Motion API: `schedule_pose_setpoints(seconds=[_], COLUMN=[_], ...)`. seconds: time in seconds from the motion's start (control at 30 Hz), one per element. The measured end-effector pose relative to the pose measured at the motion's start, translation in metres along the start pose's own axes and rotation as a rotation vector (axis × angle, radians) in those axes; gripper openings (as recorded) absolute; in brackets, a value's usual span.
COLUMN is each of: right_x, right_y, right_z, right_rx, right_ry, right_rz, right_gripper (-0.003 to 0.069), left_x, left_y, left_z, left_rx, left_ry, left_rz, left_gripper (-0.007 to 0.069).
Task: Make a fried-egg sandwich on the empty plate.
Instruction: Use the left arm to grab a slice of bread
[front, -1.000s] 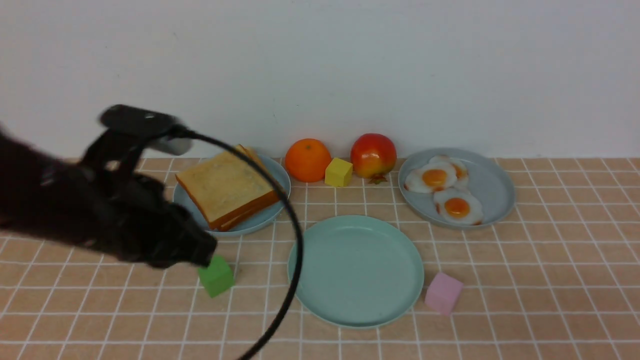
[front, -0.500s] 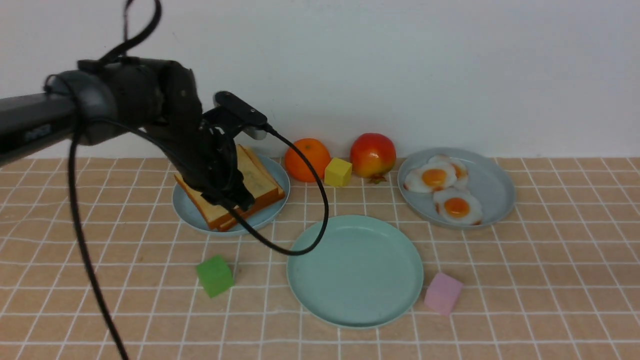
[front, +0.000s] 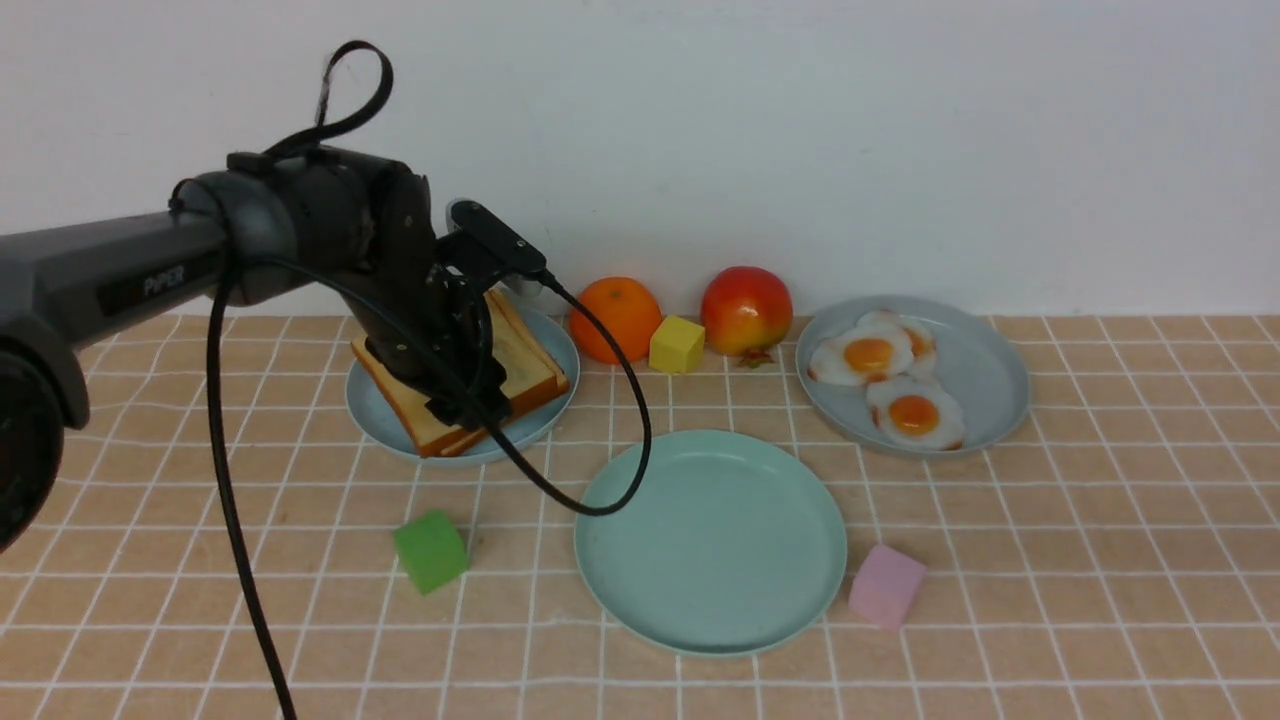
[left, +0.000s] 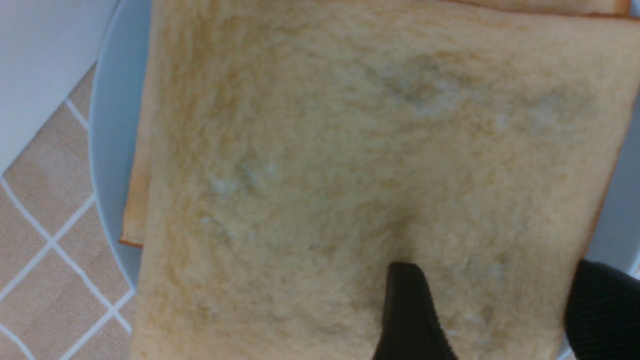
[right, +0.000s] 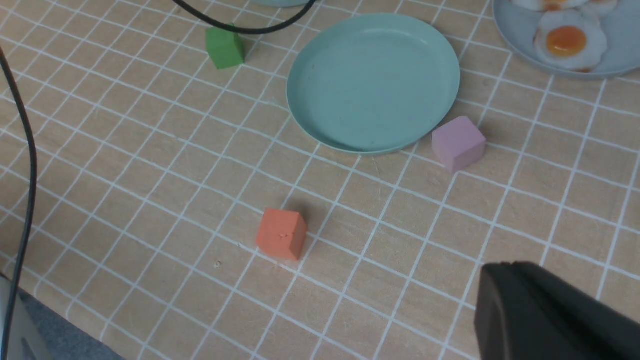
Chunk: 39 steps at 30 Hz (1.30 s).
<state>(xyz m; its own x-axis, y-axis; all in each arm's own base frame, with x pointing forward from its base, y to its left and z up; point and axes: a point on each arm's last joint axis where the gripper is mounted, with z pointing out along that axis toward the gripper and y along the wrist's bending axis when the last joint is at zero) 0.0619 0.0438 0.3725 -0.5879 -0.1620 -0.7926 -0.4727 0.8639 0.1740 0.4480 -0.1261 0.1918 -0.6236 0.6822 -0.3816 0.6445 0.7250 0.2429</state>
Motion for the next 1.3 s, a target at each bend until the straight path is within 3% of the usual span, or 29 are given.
schedule_pose_setpoints(seconds=[0.37, 0.97, 1.1, 1.3], right_x=[0.000, 0.000, 0.000, 0.000], right_y=[0.000, 0.000, 0.000, 0.000], right_z=[0.000, 0.000, 0.000, 0.000], right_rx=[-0.003, -0.003, -0.003, -0.003], right_ry=[-0.002, -0.002, -0.002, -0.002], right_rz=[0.002, 0.000, 0.000, 0.000], right_gripper=[0.0006, 0.0018, 0.0020, 0.0022], left_x=[-0.007, 0.001, 0.001, 0.002], left_y=[0.003, -0.002, -0.002, -0.003], left_z=[-0.036, 0.000, 0.000, 0.000], left_rx=[-0.007, 0.022, 0.021, 0.035], left_ry=[-0.053, 0.014, 0.015, 0.024], left_rz=[-0.012, 0.073, 0.071, 0.064], left_gripper=[0.0435, 0.0418, 0.0337, 0.0027])
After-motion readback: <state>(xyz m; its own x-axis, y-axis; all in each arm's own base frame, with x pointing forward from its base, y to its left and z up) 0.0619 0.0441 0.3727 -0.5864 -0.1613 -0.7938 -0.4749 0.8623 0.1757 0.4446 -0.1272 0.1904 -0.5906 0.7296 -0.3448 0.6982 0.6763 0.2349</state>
